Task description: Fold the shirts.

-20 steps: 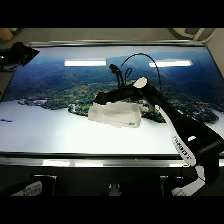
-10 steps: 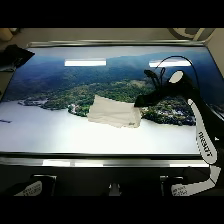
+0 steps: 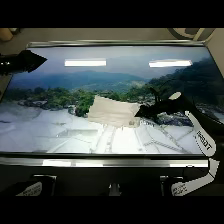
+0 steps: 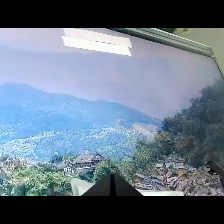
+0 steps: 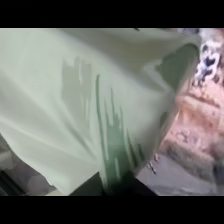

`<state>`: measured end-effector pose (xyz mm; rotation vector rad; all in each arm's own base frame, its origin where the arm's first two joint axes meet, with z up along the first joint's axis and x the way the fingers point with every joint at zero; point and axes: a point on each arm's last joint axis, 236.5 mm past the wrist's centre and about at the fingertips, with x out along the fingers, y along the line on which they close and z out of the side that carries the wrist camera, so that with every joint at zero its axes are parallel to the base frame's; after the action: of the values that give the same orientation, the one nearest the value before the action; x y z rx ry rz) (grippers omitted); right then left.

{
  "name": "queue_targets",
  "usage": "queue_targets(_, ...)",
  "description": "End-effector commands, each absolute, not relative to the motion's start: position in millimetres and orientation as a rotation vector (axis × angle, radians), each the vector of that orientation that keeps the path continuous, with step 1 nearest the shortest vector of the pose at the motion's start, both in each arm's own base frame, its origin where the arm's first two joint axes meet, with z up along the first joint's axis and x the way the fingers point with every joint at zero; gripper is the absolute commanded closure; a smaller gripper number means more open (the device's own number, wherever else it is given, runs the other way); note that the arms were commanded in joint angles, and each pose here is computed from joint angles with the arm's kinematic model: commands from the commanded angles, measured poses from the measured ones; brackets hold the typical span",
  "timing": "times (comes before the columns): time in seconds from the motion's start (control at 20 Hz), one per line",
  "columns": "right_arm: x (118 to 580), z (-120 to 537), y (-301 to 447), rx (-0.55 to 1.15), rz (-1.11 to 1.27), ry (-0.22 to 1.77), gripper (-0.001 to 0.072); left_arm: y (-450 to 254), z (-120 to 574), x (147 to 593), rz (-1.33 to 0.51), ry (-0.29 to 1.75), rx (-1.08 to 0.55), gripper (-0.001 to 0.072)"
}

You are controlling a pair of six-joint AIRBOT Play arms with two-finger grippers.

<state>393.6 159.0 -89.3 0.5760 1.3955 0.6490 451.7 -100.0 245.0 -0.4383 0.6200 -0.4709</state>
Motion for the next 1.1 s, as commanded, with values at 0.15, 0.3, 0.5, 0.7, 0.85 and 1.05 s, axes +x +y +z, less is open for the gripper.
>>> queue_targets(0.15, 469, -4, 110, 0.665, 0.771, 1.026, 0.0689, -110, 245, 450, -0.49, 0.626, -0.436, 0.0683)
queue_targets(0.3, 484, 26, 7, 0.695, 0.629, 0.954, 0.0689, -110, 244, 449, -0.492, 0.629, -0.436, 0.0683)
queue_targets(0.5, 434, 28, -127, 0.706, 0.371, 0.981, 0.0689, -110, 244, 449, -0.492, 0.629, -0.436, 0.0683)
queue_targets(0.7, 334, 10, -226, 0.675, 0.073, 1.16, 0.0689, -112, 244, 449, -0.494, 0.629, -0.434, 0.0683)
queue_targets(0.85, 246, -5, -266, 0.624, -0.141, 1.405, 0.0689, -123, 244, 446, -0.518, 0.635, -0.427, 0.0682)
queue_targets(1.05, 200, -21, -263, 0.62, -0.293, 1.526, 0.0689, -147, 244, 439, -0.571, 0.647, -0.405, 0.0682)
